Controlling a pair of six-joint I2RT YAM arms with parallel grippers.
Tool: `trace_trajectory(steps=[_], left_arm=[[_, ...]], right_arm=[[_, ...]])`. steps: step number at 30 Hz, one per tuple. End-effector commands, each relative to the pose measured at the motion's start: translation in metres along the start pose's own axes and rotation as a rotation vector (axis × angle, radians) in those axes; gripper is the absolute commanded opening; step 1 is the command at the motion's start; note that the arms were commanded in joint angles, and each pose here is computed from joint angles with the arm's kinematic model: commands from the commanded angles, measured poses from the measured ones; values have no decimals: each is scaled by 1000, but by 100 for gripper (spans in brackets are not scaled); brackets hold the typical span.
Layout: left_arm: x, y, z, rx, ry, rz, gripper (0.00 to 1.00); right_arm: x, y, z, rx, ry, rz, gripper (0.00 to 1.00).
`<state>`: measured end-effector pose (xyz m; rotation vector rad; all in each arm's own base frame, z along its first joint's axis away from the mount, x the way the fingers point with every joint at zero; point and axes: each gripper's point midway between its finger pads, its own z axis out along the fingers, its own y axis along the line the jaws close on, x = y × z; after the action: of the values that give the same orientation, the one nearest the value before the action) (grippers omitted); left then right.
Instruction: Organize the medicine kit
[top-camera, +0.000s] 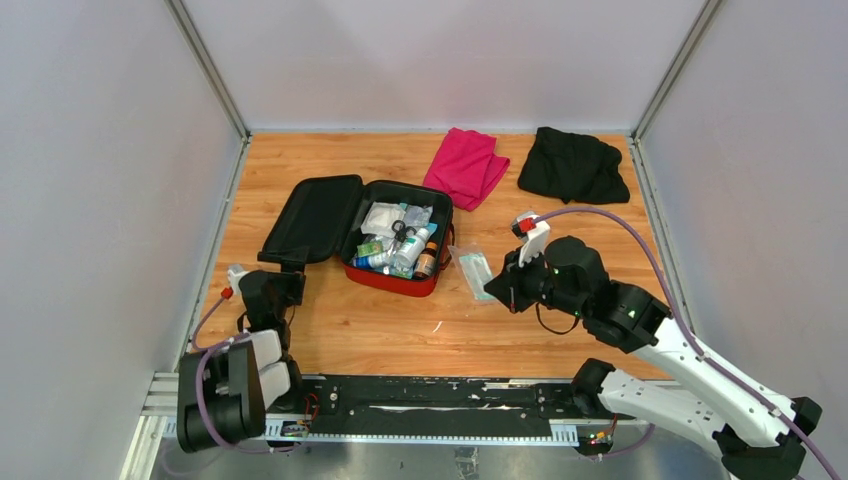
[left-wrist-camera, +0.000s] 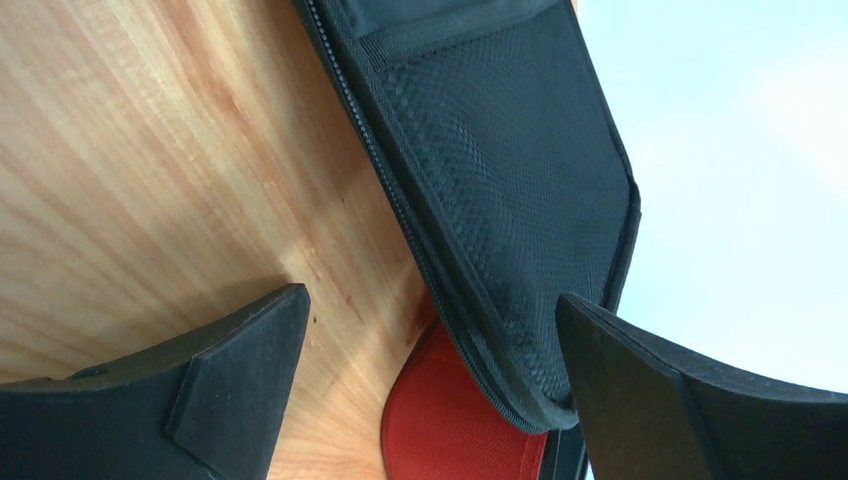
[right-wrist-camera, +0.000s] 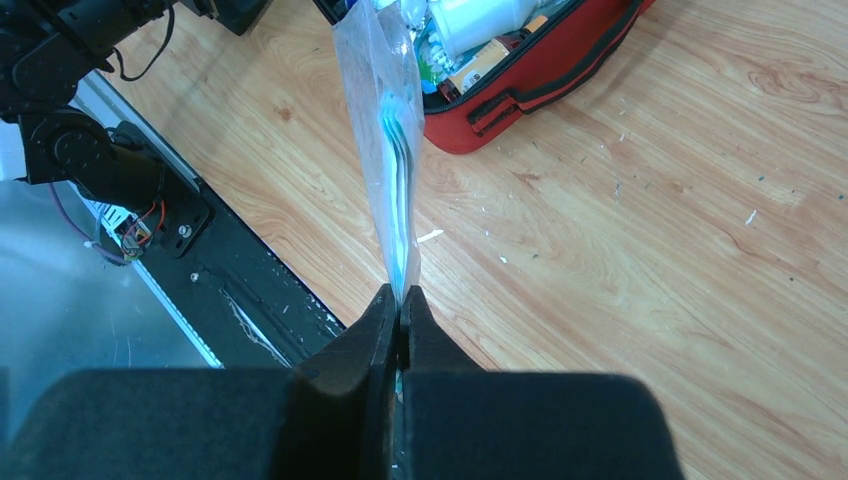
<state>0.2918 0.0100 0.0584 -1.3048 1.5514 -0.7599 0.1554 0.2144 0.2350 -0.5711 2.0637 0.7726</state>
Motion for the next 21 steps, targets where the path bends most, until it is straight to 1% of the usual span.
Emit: trace_trajectory(steps=[1, 4, 5, 6, 9, 10, 11, 13, 17, 19, 21], left_arm=[[-13, -28, 8, 124, -30, -20, 100], [-24, -41, 14, 183, -40, -52, 100], [-26, -38, 17, 178, -40, -68, 100], [-29, -45, 19, 214, -40, -75, 100], [-35, -45, 29, 247, -27, -127, 100], [-39, -54, 30, 293, -31, -136, 100], [-39, -57, 34, 320, -16, -157, 100], [-35, -45, 50, 286, 39, -197, 100], [-45, -42, 60, 284, -8, -126, 100], [-52, -46, 61, 297, -28, -120, 99], [-58, -51, 62, 315, -39, -115, 95]], right_arm=[[-1, -1, -7, 2, -11, 8, 0], [0, -2, -7, 3, -11, 8, 0], [1, -2, -7, 4, -11, 7, 0], [1, -3, -7, 5, -12, 8, 0], [2, -3, -6, 8, -6, 10, 0], [3, -3, -6, 8, -3, 10, 0], [2, -3, -6, 8, -3, 10, 0], [3, -3, -5, 9, -1, 8, 0], [2, -4, -5, 12, -1, 3, 0], [3, -6, -4, 21, -1, 4, 0], [3, -7, -3, 25, 1, 4, 0]])
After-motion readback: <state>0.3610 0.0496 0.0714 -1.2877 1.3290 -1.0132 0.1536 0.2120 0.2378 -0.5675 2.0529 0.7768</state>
